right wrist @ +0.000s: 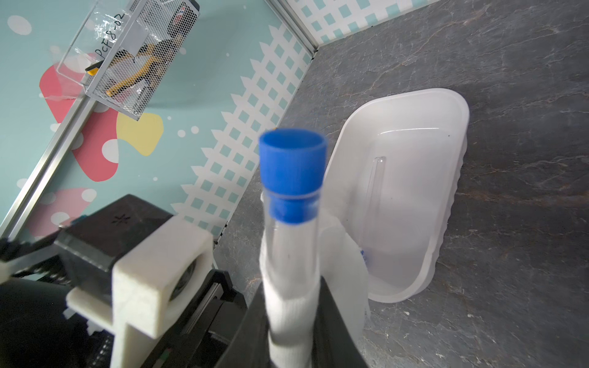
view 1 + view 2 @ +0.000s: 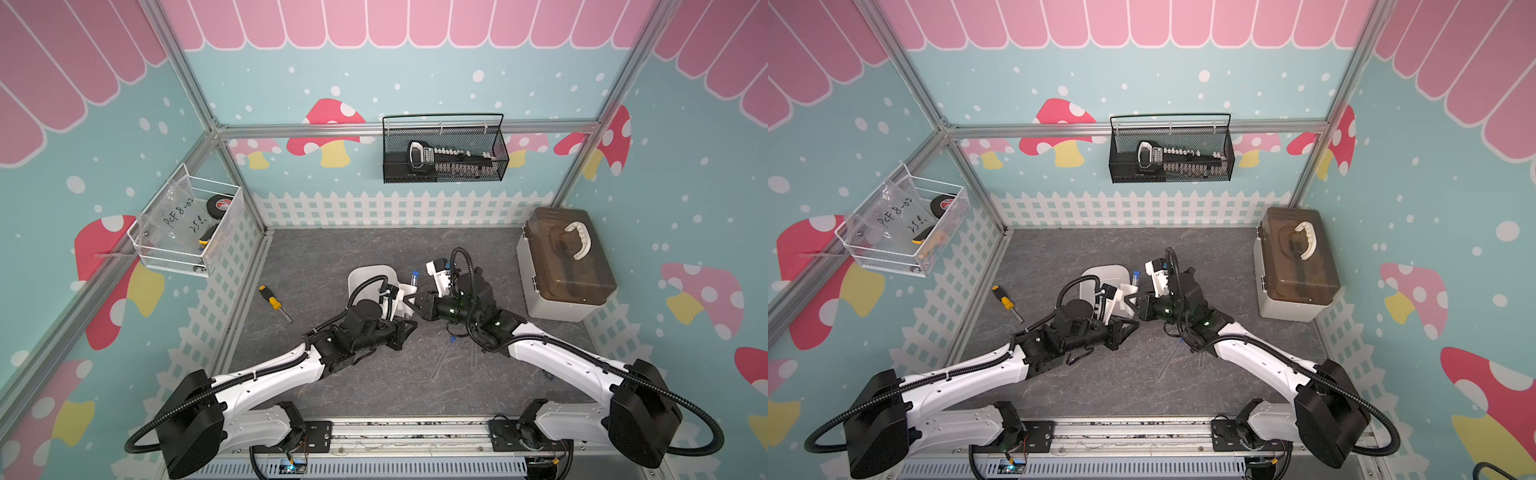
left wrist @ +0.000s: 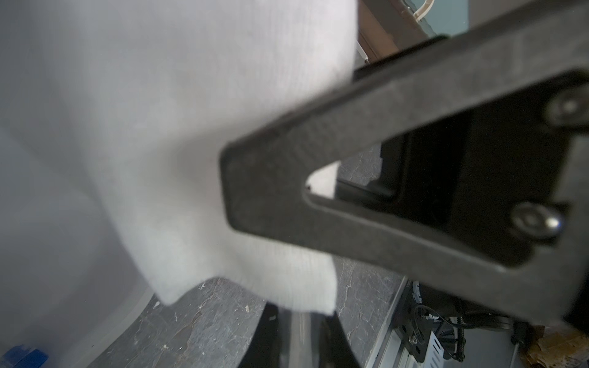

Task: Wipe the exteriors of test tubes
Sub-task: Wipe the dirt from the test tube.

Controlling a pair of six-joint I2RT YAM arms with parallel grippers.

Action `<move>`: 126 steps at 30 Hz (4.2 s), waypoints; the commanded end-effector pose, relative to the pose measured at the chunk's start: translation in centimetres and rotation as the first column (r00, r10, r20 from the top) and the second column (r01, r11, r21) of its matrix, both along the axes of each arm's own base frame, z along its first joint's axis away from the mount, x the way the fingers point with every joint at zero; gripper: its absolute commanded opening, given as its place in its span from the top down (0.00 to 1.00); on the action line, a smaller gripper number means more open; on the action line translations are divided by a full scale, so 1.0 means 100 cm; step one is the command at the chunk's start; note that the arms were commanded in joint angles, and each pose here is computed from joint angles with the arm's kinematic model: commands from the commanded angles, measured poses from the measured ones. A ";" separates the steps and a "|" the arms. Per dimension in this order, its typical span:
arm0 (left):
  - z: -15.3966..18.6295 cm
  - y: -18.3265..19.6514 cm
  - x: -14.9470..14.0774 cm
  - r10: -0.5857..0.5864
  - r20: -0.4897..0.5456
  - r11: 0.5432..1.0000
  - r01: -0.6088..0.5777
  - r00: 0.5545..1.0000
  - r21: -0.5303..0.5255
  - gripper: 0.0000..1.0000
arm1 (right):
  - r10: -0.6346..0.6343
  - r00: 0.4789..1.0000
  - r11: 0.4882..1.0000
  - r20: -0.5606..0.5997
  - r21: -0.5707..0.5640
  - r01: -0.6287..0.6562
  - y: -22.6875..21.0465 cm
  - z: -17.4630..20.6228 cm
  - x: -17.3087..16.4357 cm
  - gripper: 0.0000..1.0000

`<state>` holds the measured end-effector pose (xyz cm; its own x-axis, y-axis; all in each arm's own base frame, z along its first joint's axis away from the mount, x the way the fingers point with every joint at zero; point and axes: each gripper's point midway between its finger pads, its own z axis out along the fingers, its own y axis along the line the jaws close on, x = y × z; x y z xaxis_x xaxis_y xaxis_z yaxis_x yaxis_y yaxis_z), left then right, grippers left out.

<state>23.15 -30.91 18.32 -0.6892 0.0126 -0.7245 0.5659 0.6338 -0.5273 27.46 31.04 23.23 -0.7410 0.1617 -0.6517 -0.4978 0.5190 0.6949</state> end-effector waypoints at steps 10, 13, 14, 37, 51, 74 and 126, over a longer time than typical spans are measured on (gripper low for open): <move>0.013 0.000 0.004 -0.012 0.053 1.000 0.011 0.998 0.017 0.92 | -0.026 0.997 1.000 -0.078 0.000 0.026 -0.001 -0.035 -0.025 0.79; 0.012 -0.001 0.003 -0.021 0.046 1.000 0.020 0.999 0.017 0.92 | -0.042 0.997 0.999 -0.067 -0.009 0.041 -0.003 -0.035 -0.022 0.79; 0.011 -0.001 0.002 -0.024 0.041 1.000 0.024 0.999 0.016 0.92 | -0.053 0.997 0.999 -0.058 -0.011 0.052 -0.004 -0.033 -0.019 0.79; 0.005 0.001 -0.002 -0.019 0.028 1.000 0.019 0.999 0.016 0.92 | -0.055 0.998 0.998 -0.017 -0.028 0.054 -0.009 -0.009 0.019 0.79; 0.010 0.002 0.005 -0.019 0.043 1.000 0.017 0.999 0.025 0.92 | -0.009 0.996 0.999 -0.091 -0.043 0.005 0.002 -0.046 -0.025 0.79; 0.011 0.004 0.002 -0.005 0.035 1.000 0.005 0.999 -0.001 0.92 | -0.019 1.000 1.000 -0.021 -0.003 0.019 -0.006 -0.004 0.020 0.80; 0.089 -0.001 0.035 -0.104 0.092 0.983 0.116 0.990 -0.140 0.54 | 0.197 0.979 0.980 -0.058 0.000 -0.197 -0.006 -0.026 -0.063 0.84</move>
